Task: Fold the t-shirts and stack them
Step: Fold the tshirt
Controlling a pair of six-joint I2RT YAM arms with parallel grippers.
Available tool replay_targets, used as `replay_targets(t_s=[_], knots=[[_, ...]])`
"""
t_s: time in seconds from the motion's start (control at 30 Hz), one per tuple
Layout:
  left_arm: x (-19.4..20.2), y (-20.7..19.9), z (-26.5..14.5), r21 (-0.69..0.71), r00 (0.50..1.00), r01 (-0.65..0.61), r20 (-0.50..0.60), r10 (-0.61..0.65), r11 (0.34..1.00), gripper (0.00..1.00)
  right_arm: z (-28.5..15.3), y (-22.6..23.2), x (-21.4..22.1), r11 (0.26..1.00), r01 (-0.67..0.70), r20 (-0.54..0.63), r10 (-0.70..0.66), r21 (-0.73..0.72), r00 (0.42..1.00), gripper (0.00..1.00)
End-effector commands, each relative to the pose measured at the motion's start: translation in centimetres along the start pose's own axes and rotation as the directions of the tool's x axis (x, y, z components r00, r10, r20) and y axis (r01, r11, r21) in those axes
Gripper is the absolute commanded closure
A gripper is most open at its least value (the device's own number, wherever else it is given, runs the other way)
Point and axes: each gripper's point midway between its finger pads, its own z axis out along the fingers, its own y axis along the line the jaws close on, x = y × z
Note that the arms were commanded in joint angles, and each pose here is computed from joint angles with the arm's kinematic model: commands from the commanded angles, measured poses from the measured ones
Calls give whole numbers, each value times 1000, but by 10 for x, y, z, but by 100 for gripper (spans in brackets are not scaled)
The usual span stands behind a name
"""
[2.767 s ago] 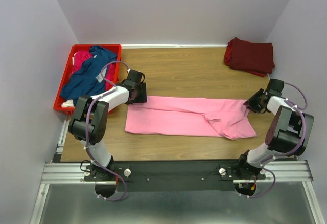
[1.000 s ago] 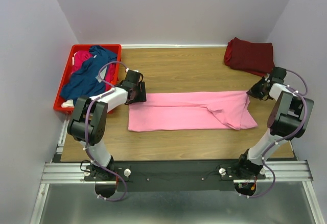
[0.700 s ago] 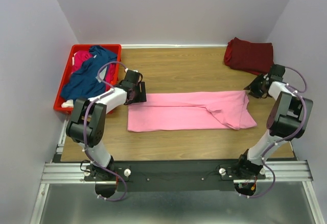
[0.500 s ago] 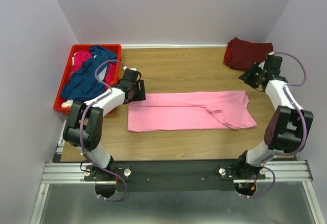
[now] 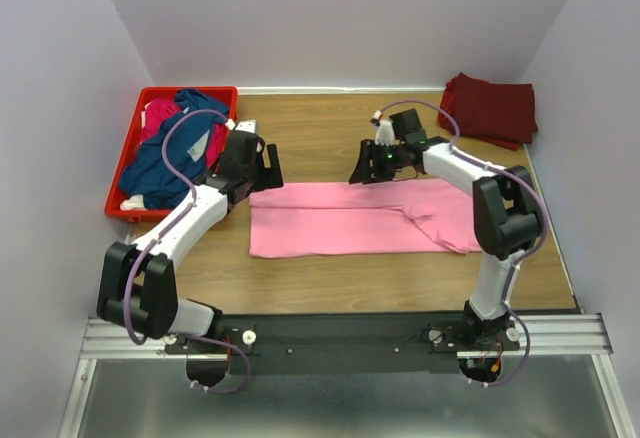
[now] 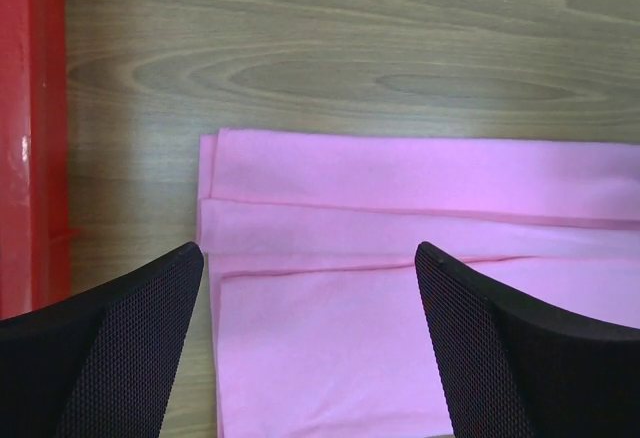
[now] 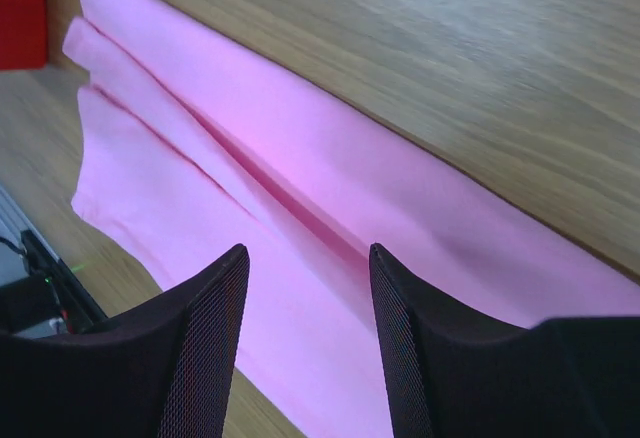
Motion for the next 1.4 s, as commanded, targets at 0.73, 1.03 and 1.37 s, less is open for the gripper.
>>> replay_targets(t_s=[0.73, 1.03, 1.37], knots=[[13, 7, -22, -9, 998, 48, 42, -47, 999, 5, 37, 62, 81, 969, 112, -220, -162, -221, 962, 41], [22, 0, -15, 7, 998, 58, 14, -58, 998, 5, 37, 57, 104, 973, 112, -256, -163, -202, 953, 41], [22, -23, 10, 36, 999, 42, -36, -40, 998, 6, 24, 64, 92, 974, 139, -206, -176, -180, 963, 42]])
